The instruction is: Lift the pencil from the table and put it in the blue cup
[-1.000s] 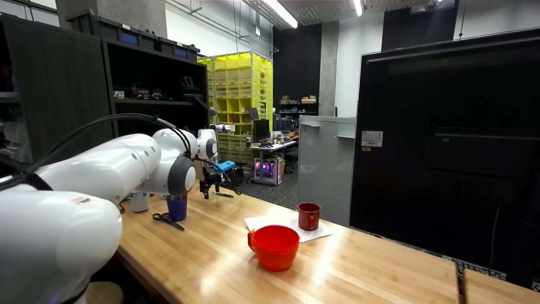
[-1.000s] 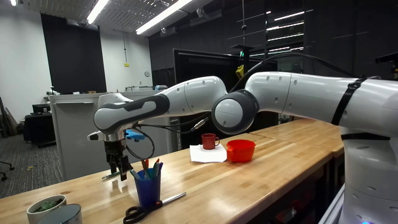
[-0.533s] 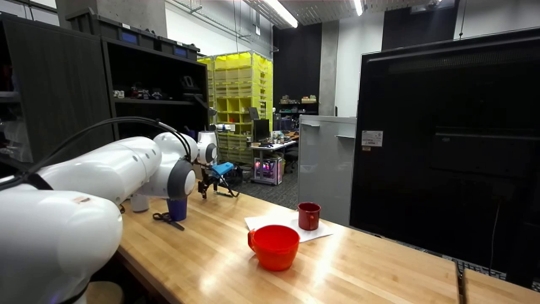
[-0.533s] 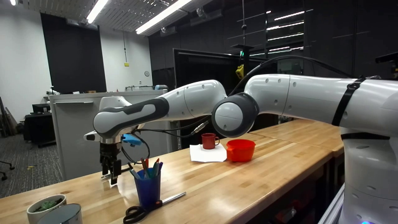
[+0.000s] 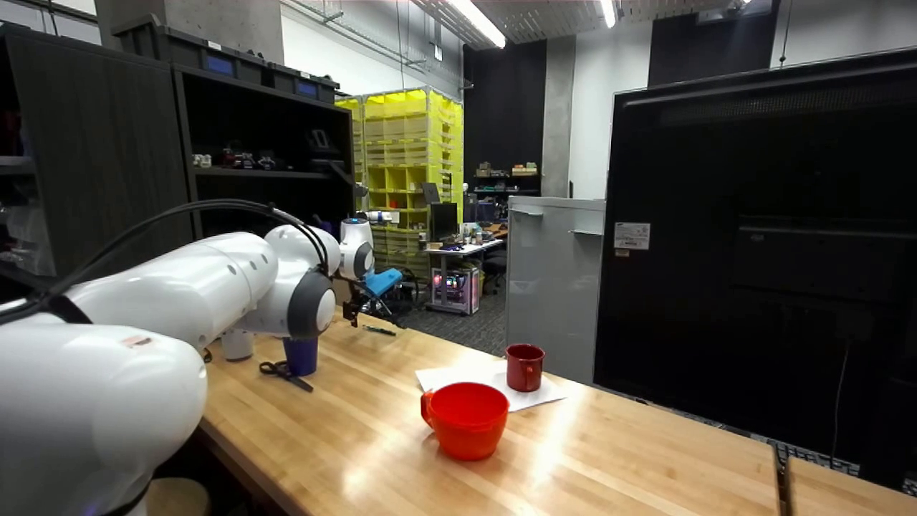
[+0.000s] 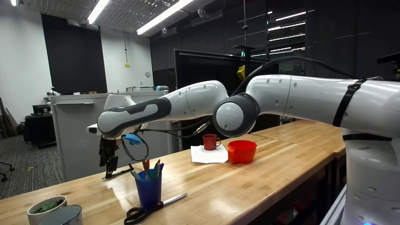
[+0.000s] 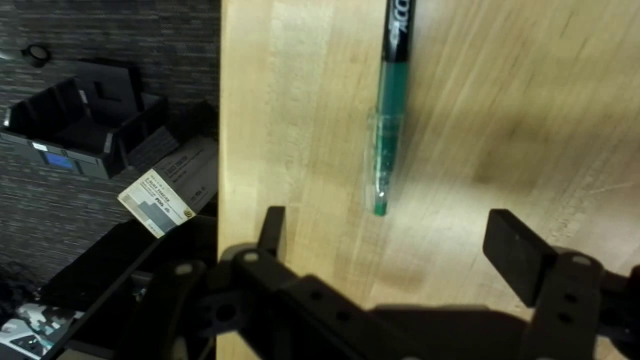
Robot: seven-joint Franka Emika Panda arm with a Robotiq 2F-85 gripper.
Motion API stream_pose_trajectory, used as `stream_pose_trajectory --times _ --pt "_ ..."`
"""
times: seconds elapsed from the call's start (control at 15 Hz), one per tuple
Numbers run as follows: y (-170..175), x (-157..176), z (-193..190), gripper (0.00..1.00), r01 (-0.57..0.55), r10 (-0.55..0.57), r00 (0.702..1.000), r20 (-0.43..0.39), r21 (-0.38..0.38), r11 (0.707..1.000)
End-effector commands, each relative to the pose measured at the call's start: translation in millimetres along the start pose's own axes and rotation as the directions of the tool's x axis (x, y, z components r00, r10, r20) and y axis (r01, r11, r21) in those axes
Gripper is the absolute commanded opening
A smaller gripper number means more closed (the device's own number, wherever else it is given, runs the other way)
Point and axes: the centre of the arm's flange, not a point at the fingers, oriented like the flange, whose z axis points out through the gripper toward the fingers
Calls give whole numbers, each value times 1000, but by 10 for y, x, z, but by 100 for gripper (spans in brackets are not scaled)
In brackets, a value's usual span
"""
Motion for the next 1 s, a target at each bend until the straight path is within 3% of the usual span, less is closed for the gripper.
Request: stream_pose_trajectory --times 0.0,0.47,0.67,0.93 --pt "667 185 306 100 -60 61 998 18 -38 997" --pt "667 23 441 100 -94 96 989 110 -22 995" --pt "634 -10 473 100 -71 65 983 169 31 997" --pt "540 49 453 100 2 -39 975 221 165 986"
